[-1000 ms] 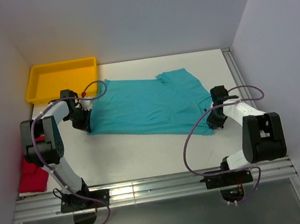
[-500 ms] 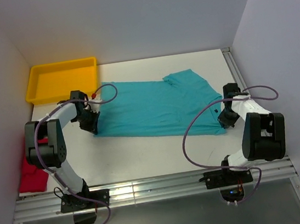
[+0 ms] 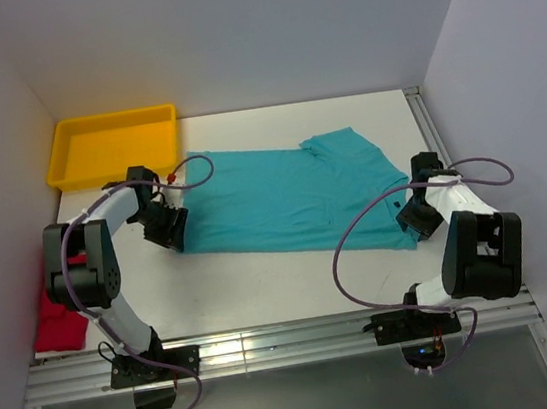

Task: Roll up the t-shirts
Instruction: Fold the tshirt

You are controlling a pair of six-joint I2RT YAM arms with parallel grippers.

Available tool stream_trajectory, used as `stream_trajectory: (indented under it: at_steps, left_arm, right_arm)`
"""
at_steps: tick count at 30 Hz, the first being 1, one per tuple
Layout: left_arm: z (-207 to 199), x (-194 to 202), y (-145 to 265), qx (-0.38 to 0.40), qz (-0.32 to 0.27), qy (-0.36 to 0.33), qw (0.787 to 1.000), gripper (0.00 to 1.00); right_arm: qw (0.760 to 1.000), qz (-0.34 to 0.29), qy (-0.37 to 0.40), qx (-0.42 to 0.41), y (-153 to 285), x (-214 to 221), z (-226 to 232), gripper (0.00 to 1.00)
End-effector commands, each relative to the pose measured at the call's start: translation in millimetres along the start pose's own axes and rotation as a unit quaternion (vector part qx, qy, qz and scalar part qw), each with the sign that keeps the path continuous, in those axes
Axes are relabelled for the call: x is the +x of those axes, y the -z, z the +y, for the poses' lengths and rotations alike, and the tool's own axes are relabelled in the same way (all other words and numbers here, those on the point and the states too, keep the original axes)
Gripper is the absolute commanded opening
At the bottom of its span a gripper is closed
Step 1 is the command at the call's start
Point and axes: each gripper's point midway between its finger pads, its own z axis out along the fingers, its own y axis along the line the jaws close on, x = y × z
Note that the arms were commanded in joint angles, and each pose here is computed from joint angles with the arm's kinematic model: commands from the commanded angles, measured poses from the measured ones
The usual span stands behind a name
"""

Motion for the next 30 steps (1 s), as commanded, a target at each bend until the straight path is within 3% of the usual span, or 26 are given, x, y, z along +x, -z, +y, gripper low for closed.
stream_trajectory:
  at_steps: [1, 3, 8, 11, 12, 14, 18, 23, 24, 25, 26, 30]
  left_arm:
    - [16, -20, 39, -0.007, -0.030, 0.001, 1.000, 0.56]
    - [32, -44, 63, -0.021, -0.060, 0.002, 0.998, 0.57]
    - [52, -95, 87, -0.025, -0.093, 0.008, 0.995, 0.57]
    - [63, -146, 94, -0.040, -0.146, 0.000, 0.989, 0.57]
    - [72, -174, 104, -0.060, -0.184, -0.011, 0.981, 0.56]
    - [68, -198, 87, -0.058, -0.190, -0.032, 0.980, 0.55]
    - [58, -261, 74, -0.107, -0.263, -0.096, 0.954, 0.56]
    - [52, -299, 44, -0.124, -0.272, -0.123, 0.946, 0.58]
    - [54, -317, 54, -0.139, -0.288, -0.122, 0.939, 0.58]
    - [64, -314, 25, -0.139, -0.262, -0.113, 0.948, 0.59]
    - [66, -333, 38, -0.151, -0.282, -0.116, 0.940, 0.59]
    - [87, -337, -6, -0.184, -0.253, -0.124, 0.942, 0.61]
  right_arm:
    - [0.999, -0.038, -0.023, -0.010, 18, -14, -5, 0.59]
    - [0.998, -0.046, -0.030, -0.024, 24, -16, -3, 0.68]
    - [0.994, -0.087, -0.053, -0.051, 53, -41, 3, 0.72]
    - [0.983, -0.132, -0.053, -0.113, 78, -74, 31, 0.72]
    - [0.983, -0.119, -0.047, -0.135, 77, -77, 45, 0.73]
    - [0.976, -0.134, -0.037, -0.169, 93, -102, 74, 0.73]
    - [0.980, -0.113, 0.006, -0.166, 75, -123, 128, 0.71]
    - [0.976, -0.125, 0.028, -0.177, 72, -157, 166, 0.70]
    - [0.976, -0.122, 0.037, -0.177, 64, -159, 172, 0.70]
    - [0.973, -0.130, 0.037, -0.186, 69, -168, 179, 0.70]
    - [0.973, -0.131, 0.039, -0.187, 68, -171, 183, 0.70]
    - [0.971, -0.135, 0.060, -0.186, 58, -184, 197, 0.70]
